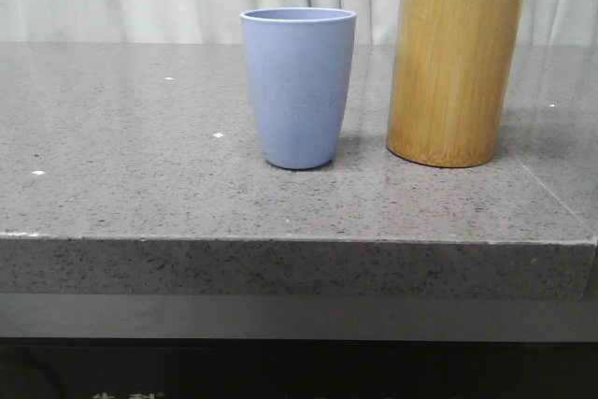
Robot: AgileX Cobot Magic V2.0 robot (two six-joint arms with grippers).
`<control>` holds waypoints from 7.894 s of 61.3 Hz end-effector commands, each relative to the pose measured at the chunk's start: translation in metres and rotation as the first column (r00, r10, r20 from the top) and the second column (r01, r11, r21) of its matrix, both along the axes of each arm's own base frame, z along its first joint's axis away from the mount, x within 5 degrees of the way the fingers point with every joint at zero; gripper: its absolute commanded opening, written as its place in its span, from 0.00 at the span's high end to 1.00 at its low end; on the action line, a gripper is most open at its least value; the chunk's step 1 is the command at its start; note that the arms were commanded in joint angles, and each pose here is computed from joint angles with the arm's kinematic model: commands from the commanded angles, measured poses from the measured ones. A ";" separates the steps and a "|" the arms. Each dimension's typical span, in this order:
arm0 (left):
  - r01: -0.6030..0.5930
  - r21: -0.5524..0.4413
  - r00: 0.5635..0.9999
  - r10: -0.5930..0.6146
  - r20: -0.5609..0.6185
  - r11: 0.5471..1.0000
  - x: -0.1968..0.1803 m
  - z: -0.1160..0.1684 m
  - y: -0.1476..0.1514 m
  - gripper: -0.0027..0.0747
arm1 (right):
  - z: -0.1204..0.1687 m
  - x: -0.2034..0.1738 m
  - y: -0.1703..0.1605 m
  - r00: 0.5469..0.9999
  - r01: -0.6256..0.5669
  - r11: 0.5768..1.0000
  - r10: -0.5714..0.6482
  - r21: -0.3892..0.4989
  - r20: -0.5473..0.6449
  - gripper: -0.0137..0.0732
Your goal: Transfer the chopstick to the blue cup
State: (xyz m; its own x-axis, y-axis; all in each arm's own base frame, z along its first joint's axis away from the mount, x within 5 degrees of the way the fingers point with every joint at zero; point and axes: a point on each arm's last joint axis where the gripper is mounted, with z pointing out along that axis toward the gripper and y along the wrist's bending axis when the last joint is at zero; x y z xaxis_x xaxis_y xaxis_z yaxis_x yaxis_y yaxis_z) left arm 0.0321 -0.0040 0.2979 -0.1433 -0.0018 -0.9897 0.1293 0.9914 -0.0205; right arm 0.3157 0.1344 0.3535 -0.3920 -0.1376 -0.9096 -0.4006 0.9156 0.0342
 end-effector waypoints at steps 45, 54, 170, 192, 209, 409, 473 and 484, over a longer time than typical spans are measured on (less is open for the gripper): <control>0.005 -0.028 0.996 -0.002 0.092 1.000 0.000 0.014 0.000 0.99 | 0.132 -0.083 -0.035 0.838 -0.045 0.971 -0.091 0.235 0.538 0.89; 0.005 -0.028 0.996 -0.002 0.094 1.000 0.000 0.014 0.000 0.99 | 0.144 -0.096 -0.027 0.815 -0.115 0.945 -0.087 0.306 0.573 0.89; 0.005 -0.028 0.996 -0.002 0.094 1.000 0.000 0.014 0.000 0.99 | 0.094 -0.117 -0.106 0.972 0.233 0.972 -0.234 0.026 0.028 0.94; 0.005 -0.028 0.996 -0.002 0.094 1.000 0.000 0.014 0.000 0.99 | 0.008 -0.206 -0.118 0.943 0.259 0.961 -0.273 0.094 0.188 0.94; 0.005 -0.028 0.996 -0.002 0.094 1.000 0.000 0.014 0.000 0.99 | -0.047 -0.258 -0.124 0.908 0.251 0.957 -0.285 0.144 0.309 0.94; -0.108 -0.103 0.985 0.120 0.121 0.989 0.023 -0.097 0.002 0.99 | -0.154 -0.261 -0.132 0.842 0.341 0.916 -0.398 0.212 0.364 0.94; -0.108 -0.103 0.985 0.120 0.121 0.989 0.023 -0.097 0.002 0.99 | -0.155 -0.261 -0.132 0.845 0.341 0.916 -0.397 0.211 0.357 0.94; -0.108 -0.103 0.985 0.120 0.121 0.989 0.023 -0.097 0.002 0.99 | -0.155 -0.261 -0.132 0.845 0.341 0.916 -0.397 0.211 0.357 0.94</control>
